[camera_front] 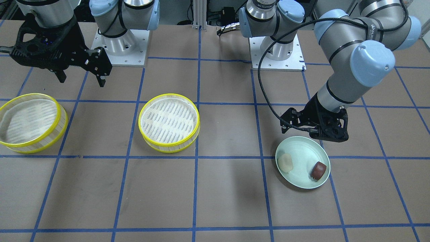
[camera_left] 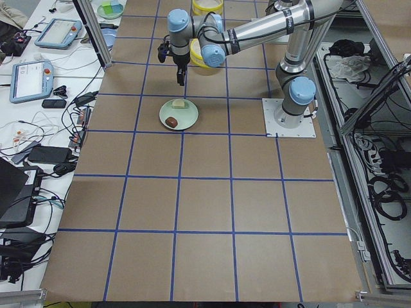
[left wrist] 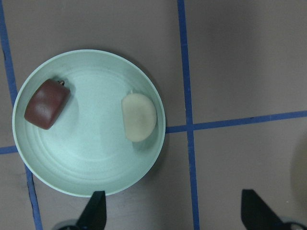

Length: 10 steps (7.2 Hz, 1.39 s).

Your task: Stack buns with steamer

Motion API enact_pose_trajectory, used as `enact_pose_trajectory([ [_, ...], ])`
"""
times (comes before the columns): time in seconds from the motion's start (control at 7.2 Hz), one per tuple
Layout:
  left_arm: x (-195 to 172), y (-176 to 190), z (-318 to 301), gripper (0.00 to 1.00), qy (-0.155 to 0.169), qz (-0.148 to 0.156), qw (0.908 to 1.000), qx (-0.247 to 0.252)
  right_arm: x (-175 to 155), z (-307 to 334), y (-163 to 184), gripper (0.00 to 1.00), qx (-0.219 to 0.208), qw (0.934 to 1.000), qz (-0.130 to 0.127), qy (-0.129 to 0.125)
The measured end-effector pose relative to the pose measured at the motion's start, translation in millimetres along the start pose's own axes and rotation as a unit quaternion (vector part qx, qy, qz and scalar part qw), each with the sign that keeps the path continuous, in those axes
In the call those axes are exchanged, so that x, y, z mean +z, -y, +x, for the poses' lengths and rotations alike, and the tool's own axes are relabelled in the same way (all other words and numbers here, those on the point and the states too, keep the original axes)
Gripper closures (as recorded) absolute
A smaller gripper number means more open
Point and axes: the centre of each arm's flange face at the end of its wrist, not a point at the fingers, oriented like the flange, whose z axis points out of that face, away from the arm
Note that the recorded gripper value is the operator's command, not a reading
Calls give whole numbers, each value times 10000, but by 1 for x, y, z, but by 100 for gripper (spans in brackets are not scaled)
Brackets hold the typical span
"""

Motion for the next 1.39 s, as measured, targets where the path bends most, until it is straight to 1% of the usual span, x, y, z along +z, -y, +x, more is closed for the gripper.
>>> enact_pose_trajectory([
  [0.42, 55, 22, -11, 4, -97, -261, 9996, 49, 0, 0, 0, 0, -73, 10000, 3, 20],
  [0.56, 70, 26, -15, 10, -122, -350, 9992, 170, 0, 1, 0, 0, -76, 10000, -7, 17],
  [0.69, 84, 29, -20, 10, -153, -442, 9986, 251, 1, 1, 0, 0, -77, 10000, -23, 11],
  [1.11, 119, 35, -32, 22, -252, -702, 9968, 295, 1, 1, -1, 0, -97, 9999, -46, 4],
  [1.25, 128, 36, -33, 44, -274, -767, 9962, 298, 2, 1, -1, 0, -105, 9999, -50, 4],
  [1.39, 134, 38, -35, 76, -288, -812, 9958, 299, 3, 1, -1, 0, -109, 9999, -67, 6],
])
